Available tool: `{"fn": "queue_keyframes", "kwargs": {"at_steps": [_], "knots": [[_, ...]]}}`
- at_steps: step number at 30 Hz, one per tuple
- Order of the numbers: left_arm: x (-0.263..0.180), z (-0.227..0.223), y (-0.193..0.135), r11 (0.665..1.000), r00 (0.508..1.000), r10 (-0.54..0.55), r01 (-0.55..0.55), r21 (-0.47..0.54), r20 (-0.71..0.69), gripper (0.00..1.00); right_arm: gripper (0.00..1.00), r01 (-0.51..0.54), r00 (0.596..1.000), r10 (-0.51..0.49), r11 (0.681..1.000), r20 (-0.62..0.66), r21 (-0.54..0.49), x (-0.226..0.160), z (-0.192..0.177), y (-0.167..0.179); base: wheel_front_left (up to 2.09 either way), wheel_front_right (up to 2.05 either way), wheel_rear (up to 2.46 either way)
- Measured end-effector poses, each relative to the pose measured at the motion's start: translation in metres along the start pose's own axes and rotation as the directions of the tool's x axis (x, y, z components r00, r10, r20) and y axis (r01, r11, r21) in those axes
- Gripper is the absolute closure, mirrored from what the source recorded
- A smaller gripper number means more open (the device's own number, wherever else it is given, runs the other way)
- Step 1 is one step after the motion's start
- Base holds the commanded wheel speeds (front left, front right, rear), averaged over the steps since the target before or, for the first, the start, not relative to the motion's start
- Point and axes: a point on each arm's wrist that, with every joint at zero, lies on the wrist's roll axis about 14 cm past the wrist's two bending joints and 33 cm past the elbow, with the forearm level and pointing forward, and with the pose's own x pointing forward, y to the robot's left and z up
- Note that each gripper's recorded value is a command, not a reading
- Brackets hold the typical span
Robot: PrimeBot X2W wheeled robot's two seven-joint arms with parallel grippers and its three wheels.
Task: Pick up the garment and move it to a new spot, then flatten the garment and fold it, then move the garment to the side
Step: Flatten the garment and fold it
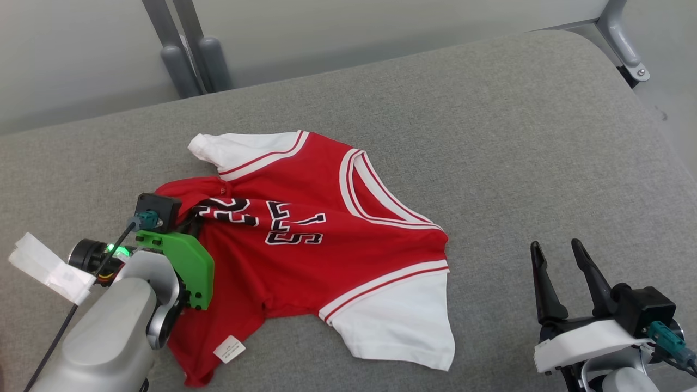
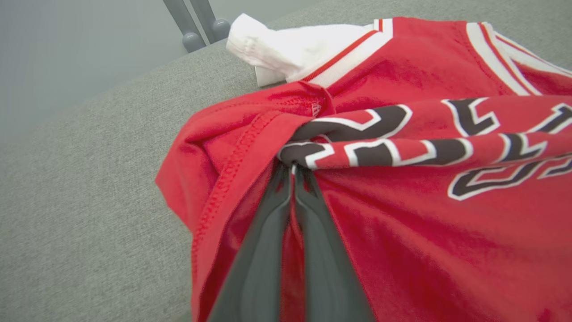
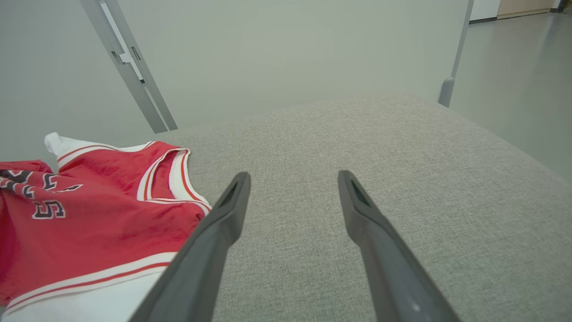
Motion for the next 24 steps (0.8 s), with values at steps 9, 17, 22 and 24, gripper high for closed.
{"fn": "queue_keyframes", "kwargs": {"at_steps": [9, 17, 22, 24], "knots": [[-0.023, -0.003, 0.002, 0.982, 0.979, 0.122, -0.095, -0.164, 0.166, 0.00, 0.00, 0.023, 1.000, -0.023, 1.000, 0.000, 0.004, -0.013, 0.000, -0.007, 0.00, 0.00, 0.00], [-0.087, -0.023, -0.001, 0.902, 0.914, 0.311, -0.198, -0.383, 0.259, 0.00, 0.00, 0.035, 0.999, -0.034, 0.999, 0.042, -0.040, -0.021, 0.015, -0.019, 0.00, 0.00, 0.00], [-0.140, -0.026, 0.006, 0.868, 0.845, 0.419, -0.264, -0.422, 0.333, 0.00, 0.00, -0.031, 0.998, 0.035, 0.997, 0.051, -0.076, -0.015, 0.020, -0.005, 0.00, 0.00, 0.00], [-0.155, -0.036, 0.008, 0.865, 0.835, 0.436, -0.286, -0.413, 0.334, 0.00, 0.00, -0.056, 0.996, 0.061, 0.995, 0.059, -0.082, -0.011, 0.022, 0.003, 0.00, 0.00, 0.00]]}}
